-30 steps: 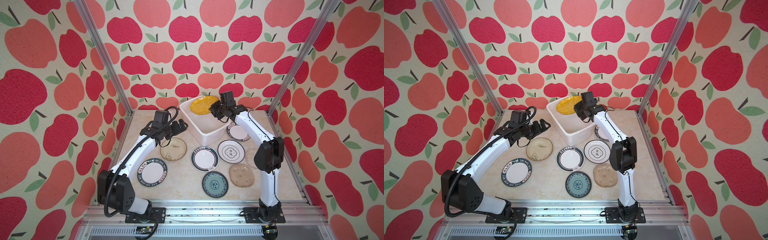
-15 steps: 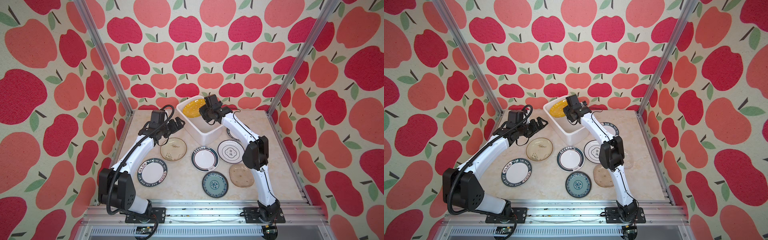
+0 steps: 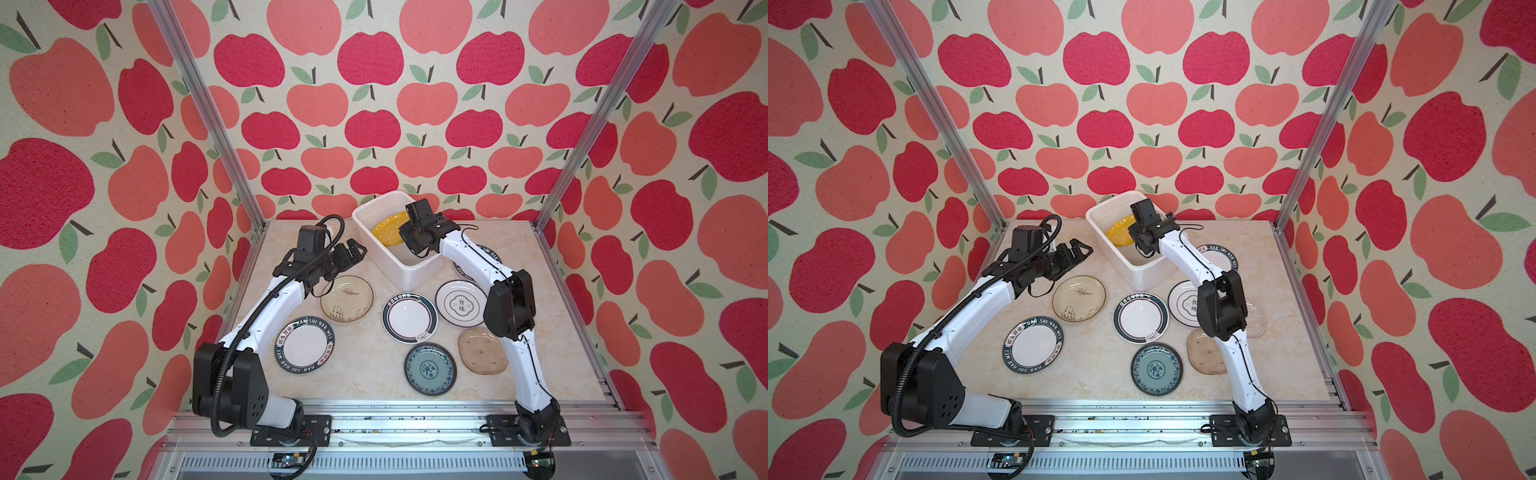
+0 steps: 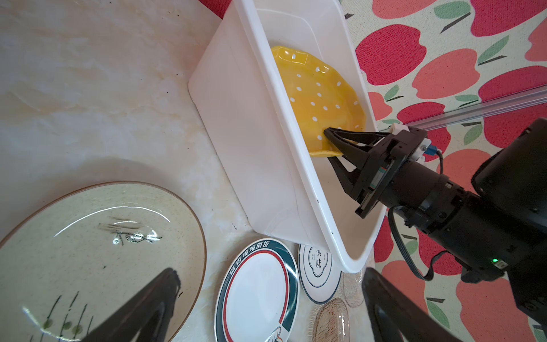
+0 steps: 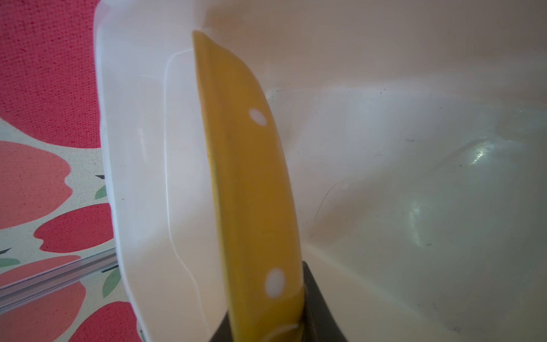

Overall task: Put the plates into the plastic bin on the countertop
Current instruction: 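Lower the yellow plate into the bin and open the right gripper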

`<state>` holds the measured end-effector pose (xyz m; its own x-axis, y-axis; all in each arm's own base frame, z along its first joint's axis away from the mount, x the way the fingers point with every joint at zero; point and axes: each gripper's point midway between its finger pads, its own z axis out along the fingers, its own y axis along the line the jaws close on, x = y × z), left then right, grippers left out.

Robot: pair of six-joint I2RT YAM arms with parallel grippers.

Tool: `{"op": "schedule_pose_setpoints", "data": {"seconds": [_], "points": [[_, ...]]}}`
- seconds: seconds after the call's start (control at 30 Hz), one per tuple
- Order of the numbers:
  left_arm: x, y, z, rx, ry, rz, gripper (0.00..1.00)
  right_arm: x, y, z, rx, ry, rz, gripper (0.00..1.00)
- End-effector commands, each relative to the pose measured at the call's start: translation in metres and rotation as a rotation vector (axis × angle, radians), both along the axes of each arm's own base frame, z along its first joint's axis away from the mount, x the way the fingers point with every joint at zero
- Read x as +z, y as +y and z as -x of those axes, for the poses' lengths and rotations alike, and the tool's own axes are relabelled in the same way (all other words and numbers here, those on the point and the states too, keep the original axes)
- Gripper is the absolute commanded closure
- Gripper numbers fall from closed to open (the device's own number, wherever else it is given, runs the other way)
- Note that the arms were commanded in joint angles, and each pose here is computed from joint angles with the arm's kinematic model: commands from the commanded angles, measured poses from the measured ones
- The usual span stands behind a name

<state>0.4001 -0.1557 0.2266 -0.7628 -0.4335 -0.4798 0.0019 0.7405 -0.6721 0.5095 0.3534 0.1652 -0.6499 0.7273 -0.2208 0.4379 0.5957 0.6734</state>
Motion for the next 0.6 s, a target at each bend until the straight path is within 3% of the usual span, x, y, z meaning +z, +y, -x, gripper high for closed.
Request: {"op": "schedule_pose_setpoints", "data": {"seconds": [0.0,0.27,0.57], "points": [[0.005,0.001,0.003,-0.002,-0.018,0.02,0.01,0.027,0.011,-0.019,0.001,-0.107,-0.086,1.0],[0.001,0.001,0.005,-0.01,-0.009,0.018,0.01,-0.004,0.02,-0.018,0.057,-0.061,-0.079,1.0],[-0.003,0.003,0.009,-0.007,0.004,0.009,0.01,-0.03,0.025,-0.016,0.092,-0.028,-0.115,0.9]]}}
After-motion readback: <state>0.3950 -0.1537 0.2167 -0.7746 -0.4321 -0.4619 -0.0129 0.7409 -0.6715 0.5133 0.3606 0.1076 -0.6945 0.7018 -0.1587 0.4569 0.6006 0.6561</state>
